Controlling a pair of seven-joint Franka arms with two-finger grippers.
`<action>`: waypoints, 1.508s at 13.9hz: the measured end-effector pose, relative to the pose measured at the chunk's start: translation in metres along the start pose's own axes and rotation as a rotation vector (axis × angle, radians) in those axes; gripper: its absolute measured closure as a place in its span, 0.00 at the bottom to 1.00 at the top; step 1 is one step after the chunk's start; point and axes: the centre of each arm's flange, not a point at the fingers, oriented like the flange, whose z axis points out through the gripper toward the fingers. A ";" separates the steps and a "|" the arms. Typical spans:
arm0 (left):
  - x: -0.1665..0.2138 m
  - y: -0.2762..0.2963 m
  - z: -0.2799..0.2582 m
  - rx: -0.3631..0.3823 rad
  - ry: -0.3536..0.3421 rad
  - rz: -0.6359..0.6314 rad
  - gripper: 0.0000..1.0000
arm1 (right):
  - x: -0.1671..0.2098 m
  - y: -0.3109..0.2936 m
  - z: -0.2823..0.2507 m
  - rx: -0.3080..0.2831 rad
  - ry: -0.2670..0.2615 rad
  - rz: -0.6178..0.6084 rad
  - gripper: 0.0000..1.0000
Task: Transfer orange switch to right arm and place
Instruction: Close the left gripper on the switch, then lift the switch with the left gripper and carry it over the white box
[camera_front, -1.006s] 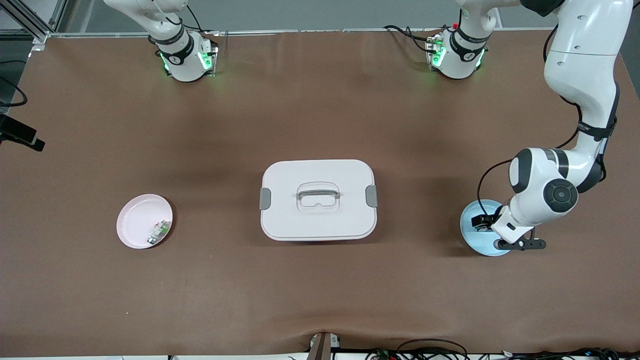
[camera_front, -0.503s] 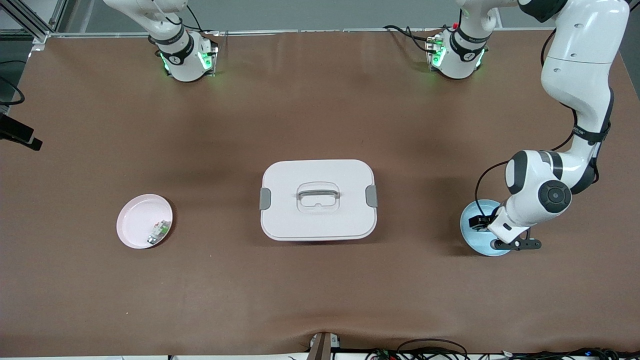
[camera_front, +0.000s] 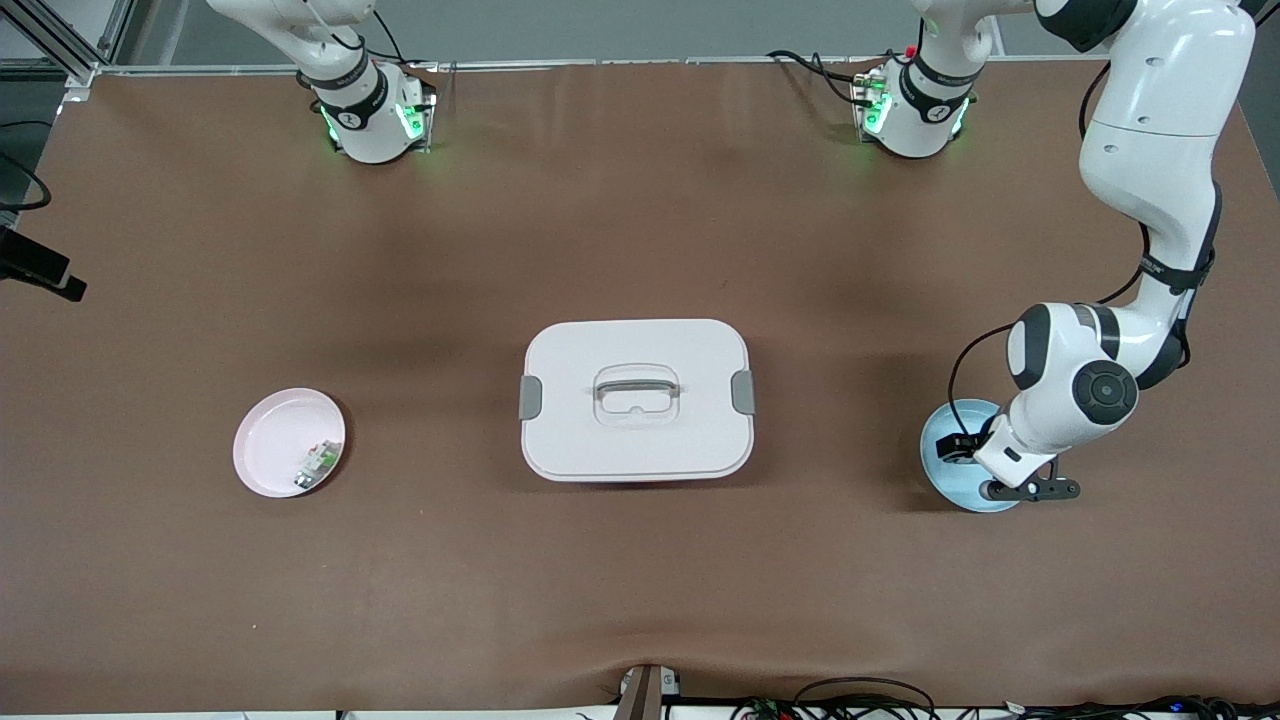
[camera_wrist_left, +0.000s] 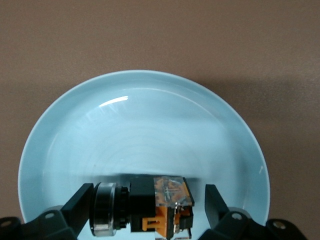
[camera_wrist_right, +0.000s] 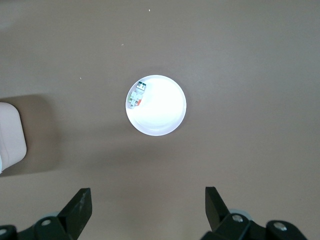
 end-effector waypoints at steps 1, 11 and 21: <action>0.000 0.000 0.000 0.000 0.000 -0.006 0.11 | 0.000 0.000 0.001 0.000 -0.001 0.000 0.00; 0.002 0.000 -0.006 -0.001 0.015 -0.081 0.27 | 0.000 0.002 0.001 -0.003 -0.001 0.002 0.00; -0.004 -0.010 -0.156 -0.052 -0.041 -0.254 0.27 | 0.000 0.003 0.001 -0.003 -0.001 0.004 0.00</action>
